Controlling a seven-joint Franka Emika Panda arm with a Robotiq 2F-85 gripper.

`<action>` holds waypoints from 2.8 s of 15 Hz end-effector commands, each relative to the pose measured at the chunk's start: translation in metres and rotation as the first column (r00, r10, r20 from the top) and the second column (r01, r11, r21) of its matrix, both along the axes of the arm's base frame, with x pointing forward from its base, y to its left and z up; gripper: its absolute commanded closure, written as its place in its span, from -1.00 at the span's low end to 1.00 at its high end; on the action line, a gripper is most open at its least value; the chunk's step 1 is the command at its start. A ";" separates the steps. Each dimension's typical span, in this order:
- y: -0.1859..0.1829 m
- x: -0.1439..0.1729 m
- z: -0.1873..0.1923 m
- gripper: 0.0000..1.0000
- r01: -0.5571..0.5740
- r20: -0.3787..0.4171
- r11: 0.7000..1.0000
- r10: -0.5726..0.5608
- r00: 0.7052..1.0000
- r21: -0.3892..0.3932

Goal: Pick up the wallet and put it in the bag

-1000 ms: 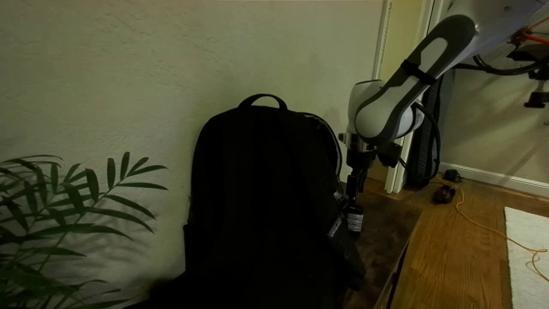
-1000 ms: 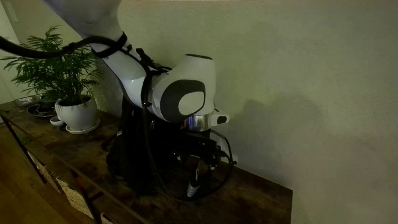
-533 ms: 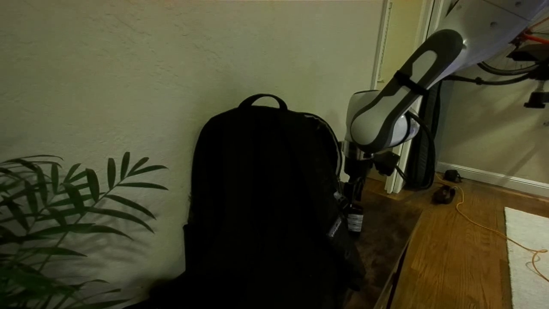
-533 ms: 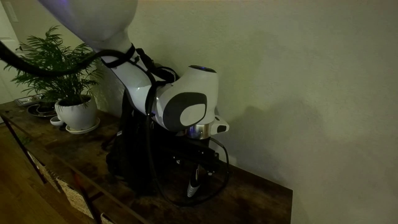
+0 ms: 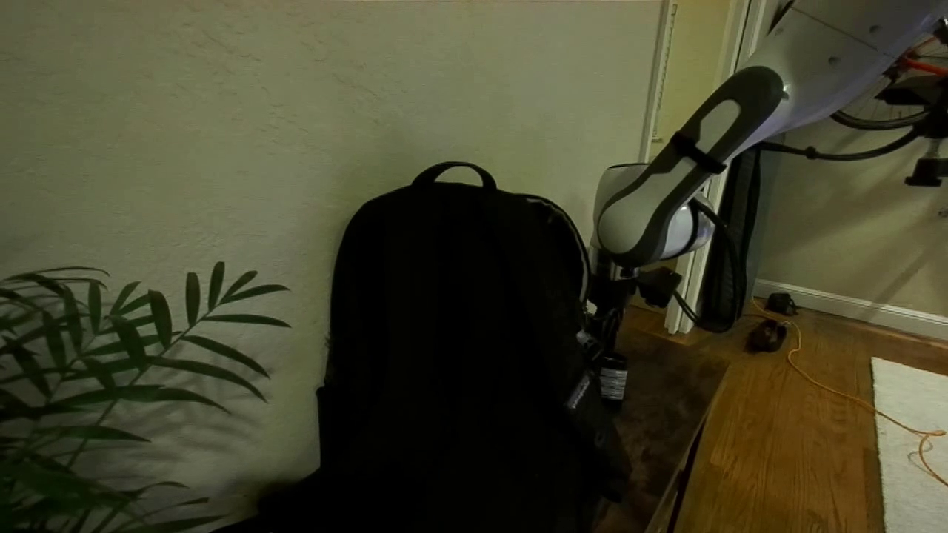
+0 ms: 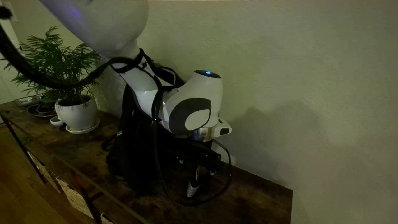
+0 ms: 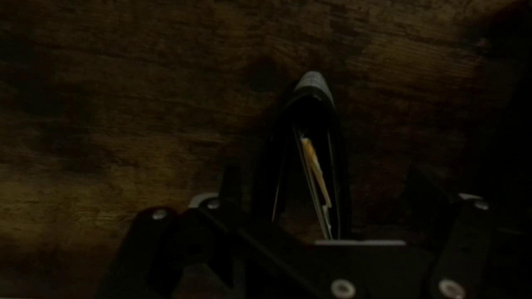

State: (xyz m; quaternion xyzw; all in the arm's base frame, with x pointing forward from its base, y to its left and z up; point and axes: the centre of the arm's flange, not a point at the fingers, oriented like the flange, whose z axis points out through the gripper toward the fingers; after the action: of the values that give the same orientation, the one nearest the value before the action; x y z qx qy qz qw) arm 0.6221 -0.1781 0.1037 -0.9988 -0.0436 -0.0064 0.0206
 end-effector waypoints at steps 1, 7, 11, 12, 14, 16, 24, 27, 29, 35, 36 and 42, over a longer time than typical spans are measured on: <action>-0.007 0.006 -0.007 -1.00 -0.007 0.030 0.999 0.006 1.000 0.036; -0.009 0.012 -0.024 -1.00 -0.011 0.020 0.999 0.009 1.000 0.052; -0.005 0.015 -0.032 -0.47 -0.021 0.022 0.998 0.020 1.000 0.062; -0.004 0.015 -0.032 -0.33 -0.025 0.024 0.998 0.024 0.999 0.063; -0.003 0.015 -0.031 -0.05 -0.034 0.028 0.998 0.032 0.999 0.062; -0.002 0.014 -0.028 0.19 -0.040 0.028 0.998 0.039 0.999 0.054; 0.000 -0.007 -0.017 0.89 -0.035 -0.016 0.998 0.036 0.999 0.049; 0.003 -0.018 -0.010 0.90 -0.042 -0.030 0.998 0.043 0.999 0.037; 0.006 -0.029 -0.003 0.90 -0.045 -0.044 0.999 0.046 0.998 0.028; 0.016 -0.059 0.036 0.90 -0.074 -0.052 0.997 0.073 0.996 -0.019; 0.018 -0.063 0.045 0.90 -0.080 -0.053 0.996 0.079 0.995 -0.028; 0.036 -0.076 0.106 0.90 -0.127 -0.021 0.987 0.125 0.992 -0.098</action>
State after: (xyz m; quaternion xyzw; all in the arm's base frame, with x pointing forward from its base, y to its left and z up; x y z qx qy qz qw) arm 0.5736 -0.1568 0.1651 -0.9948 -0.1013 0.0093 -0.0037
